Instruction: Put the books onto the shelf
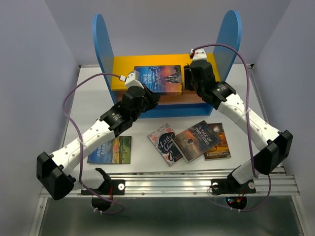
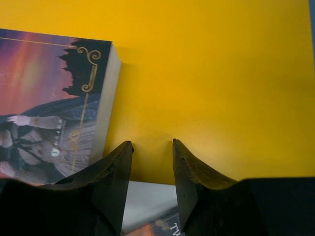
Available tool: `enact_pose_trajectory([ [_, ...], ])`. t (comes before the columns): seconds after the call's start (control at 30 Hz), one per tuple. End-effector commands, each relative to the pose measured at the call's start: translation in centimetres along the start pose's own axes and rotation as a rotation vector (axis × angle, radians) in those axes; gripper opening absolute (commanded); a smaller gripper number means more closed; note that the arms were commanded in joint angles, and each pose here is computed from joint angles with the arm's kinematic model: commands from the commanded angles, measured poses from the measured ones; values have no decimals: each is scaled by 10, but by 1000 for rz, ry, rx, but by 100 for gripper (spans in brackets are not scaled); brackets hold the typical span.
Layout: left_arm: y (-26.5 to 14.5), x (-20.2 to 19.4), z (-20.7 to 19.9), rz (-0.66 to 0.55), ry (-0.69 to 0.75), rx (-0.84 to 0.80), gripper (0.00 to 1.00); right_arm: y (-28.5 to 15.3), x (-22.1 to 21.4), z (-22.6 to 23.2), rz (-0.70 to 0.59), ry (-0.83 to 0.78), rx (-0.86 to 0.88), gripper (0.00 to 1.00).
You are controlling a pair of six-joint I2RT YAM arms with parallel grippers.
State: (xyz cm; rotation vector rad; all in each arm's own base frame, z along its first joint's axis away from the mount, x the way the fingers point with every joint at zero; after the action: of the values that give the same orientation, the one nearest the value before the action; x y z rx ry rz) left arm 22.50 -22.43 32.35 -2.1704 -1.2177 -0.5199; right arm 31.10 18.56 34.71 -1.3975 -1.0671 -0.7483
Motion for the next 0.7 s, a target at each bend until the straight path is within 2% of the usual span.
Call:
enact_pose_trajectory([
  [0.0,4,19,-8,-72,20,2,0,6,15,17,-41,17,166,44],
  [0.33,-3,41,3,-136,3,20,0,18,19,45,-40,23,408,40],
  [0.67,-12,56,16,-186,-1,53,0,35,29,73,-99,4,498,40],
])
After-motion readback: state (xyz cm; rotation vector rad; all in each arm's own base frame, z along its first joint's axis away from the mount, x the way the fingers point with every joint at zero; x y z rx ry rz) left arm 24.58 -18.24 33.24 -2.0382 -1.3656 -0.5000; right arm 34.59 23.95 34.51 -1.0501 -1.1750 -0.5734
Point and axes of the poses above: each gripper's point midway between its finger pads, its own y axis out along the fingers, its own z axis along the line the jaws close on, x = y × z, the point moved 10 cm from there along -y, back along the fingers, and after that the axes turned 6 degrees about -y, right-handed, at the moved point
